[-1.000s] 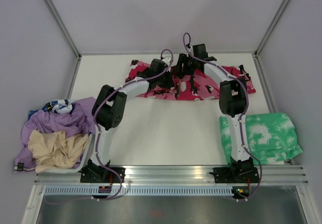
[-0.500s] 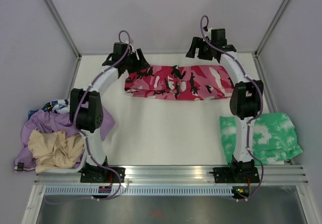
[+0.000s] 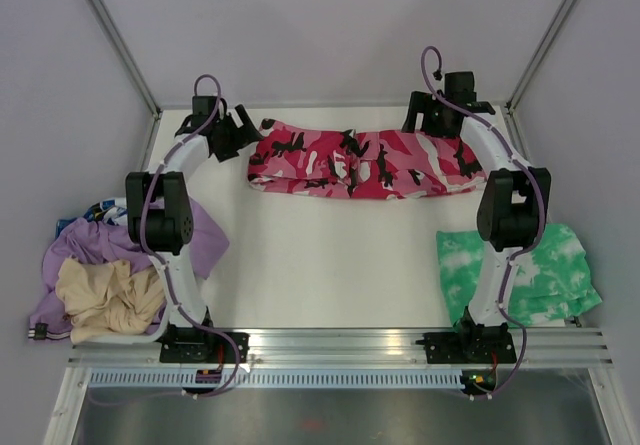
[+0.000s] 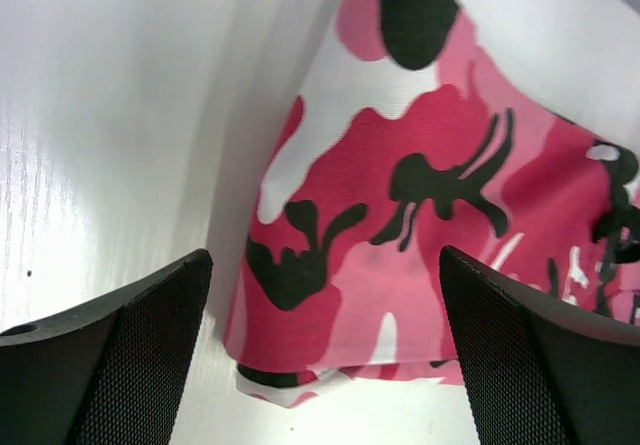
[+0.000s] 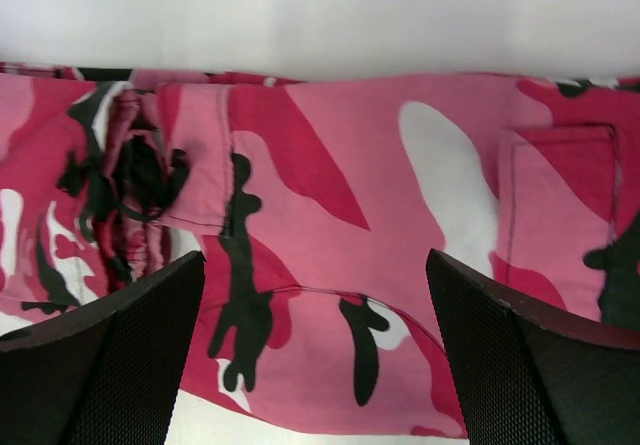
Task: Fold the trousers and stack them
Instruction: Fold the trousers
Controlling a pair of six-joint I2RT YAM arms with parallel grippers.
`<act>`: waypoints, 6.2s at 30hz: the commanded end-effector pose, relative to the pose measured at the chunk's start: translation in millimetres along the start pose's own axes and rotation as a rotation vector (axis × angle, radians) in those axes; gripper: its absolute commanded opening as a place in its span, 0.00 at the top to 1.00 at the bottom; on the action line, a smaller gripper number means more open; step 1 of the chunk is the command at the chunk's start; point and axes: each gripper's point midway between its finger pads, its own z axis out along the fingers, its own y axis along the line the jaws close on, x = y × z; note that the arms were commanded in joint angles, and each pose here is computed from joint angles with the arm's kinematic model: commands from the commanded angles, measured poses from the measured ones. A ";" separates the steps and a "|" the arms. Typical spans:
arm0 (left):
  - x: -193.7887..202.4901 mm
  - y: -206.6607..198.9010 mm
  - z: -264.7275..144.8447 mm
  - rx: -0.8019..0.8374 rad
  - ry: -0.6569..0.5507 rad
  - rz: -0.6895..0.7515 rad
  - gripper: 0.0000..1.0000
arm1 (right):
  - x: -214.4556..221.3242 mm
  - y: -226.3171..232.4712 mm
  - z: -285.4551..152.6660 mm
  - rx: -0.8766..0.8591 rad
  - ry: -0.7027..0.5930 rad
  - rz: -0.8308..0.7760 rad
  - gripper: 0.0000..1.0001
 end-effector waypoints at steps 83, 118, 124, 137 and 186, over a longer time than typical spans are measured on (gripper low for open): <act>-233.0 4.3 -172.3 -0.399 -0.536 0.374 0.98 | 37.3 108.1 57.4 -0.201 0.020 -0.032 0.04; 12.4 -232.0 -3.5 -0.120 -0.331 0.209 0.98 | 5.6 -97.8 -52.7 -0.017 -0.105 0.430 0.03; 44.1 -269.8 25.4 0.032 -0.314 0.162 0.98 | 3.2 -113.6 -55.4 -0.012 -0.119 0.451 0.03; 95.3 -320.2 53.2 0.264 -0.259 0.048 0.98 | 15.5 -115.7 -51.8 -0.018 -0.100 0.464 0.04; 172.5 -292.4 27.1 0.366 -0.087 0.749 0.30 | 21.2 77.0 69.7 -0.354 0.056 0.413 0.03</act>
